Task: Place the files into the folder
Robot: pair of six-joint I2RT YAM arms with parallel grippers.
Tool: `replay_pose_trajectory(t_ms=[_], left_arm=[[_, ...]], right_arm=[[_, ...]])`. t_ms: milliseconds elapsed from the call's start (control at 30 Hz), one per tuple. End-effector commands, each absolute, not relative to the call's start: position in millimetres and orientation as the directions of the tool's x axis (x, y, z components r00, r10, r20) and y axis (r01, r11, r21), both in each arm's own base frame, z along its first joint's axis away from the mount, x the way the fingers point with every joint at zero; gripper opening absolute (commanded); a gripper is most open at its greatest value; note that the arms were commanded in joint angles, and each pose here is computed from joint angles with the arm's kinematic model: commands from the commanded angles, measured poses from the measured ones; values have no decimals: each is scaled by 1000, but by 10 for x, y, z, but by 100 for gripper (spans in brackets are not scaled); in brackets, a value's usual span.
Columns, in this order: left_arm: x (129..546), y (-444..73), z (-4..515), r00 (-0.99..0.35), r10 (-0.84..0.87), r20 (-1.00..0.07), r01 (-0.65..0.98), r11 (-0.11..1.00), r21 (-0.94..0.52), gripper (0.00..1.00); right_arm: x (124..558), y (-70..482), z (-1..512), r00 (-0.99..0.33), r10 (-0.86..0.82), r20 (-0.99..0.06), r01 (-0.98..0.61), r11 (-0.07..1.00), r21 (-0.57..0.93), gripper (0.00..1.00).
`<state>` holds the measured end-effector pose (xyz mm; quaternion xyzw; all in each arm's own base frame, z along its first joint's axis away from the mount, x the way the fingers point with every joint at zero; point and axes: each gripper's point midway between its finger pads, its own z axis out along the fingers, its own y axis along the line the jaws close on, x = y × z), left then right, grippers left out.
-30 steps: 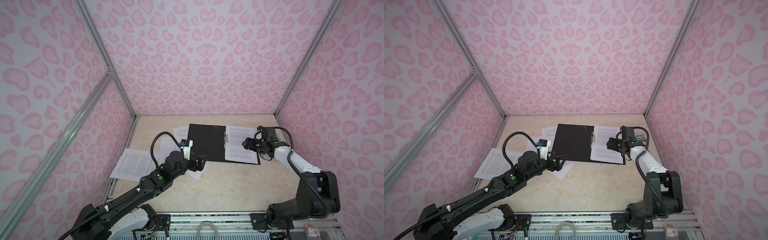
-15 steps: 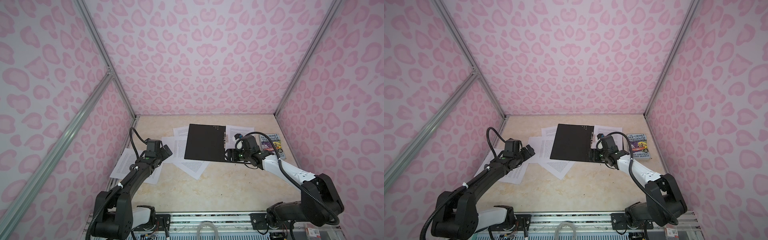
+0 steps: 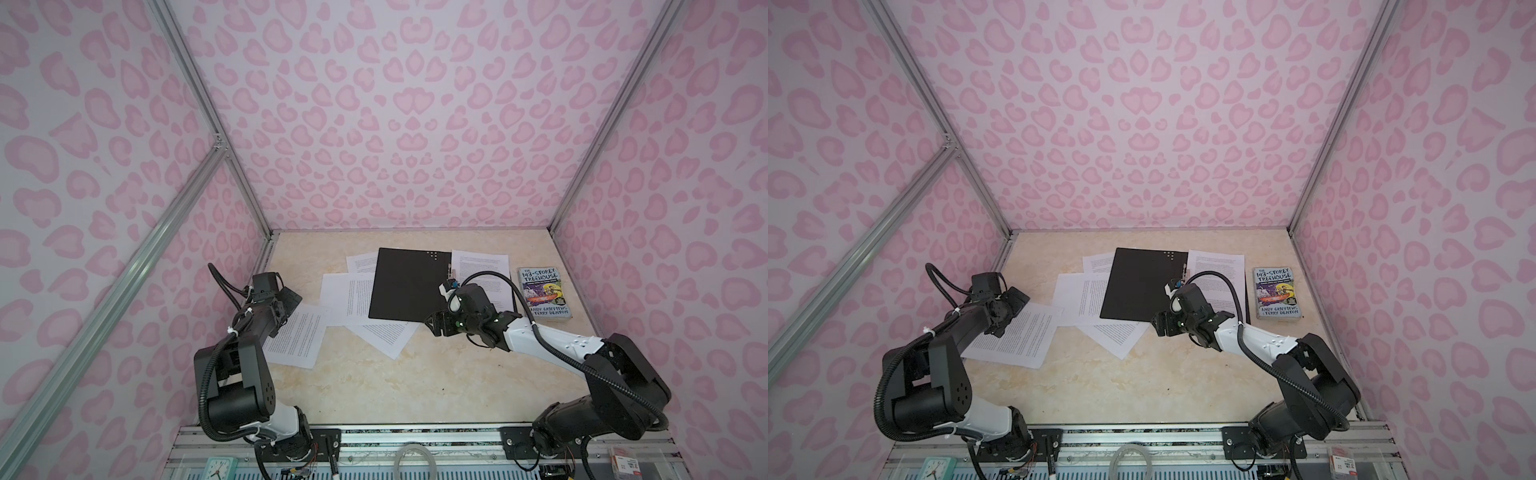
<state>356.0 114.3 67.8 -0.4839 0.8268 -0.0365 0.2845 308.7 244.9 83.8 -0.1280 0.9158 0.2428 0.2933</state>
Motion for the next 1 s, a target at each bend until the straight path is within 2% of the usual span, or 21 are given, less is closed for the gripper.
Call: replay_pose_trajectory(t_ms=[0,167,300,367,467,600,733,967], left_arm=[[3641,1249,713,-341,-831,-440,-791,507,-344,97],[3802,1489,702,-314,-838,-446,-813,480,-329,97],[3883,1593,564,-309,-864,-397,-822,453,-345,97],[3925,1597,515,-324,-867,-379,-815,459,-353,98],[3930,1552,404,-354,-872,-336,-818,464,-341,98],[3922,1425,289,-377,-884,-277,-806,461,-372,98],[3948,1185,161,-426,-888,-174,-778,457,-431,99],[3941,757,169,-509,-845,-162,-717,521,-464,99]], right_arm=[[3099,2547,843,-794,-79,-603,-391,825,407,86],[3076,2597,840,-795,-83,-601,-404,811,423,88],[3071,2611,868,-788,-84,-611,-414,806,423,92],[3068,2619,871,-787,-85,-611,-417,803,426,97],[3075,2612,869,-786,-85,-612,-415,806,422,98],[3073,2616,855,-789,-88,-608,-415,806,422,98],[3059,2646,869,-793,-88,-603,-421,795,437,98],[3051,2636,943,-783,-82,-617,-427,792,437,98]])
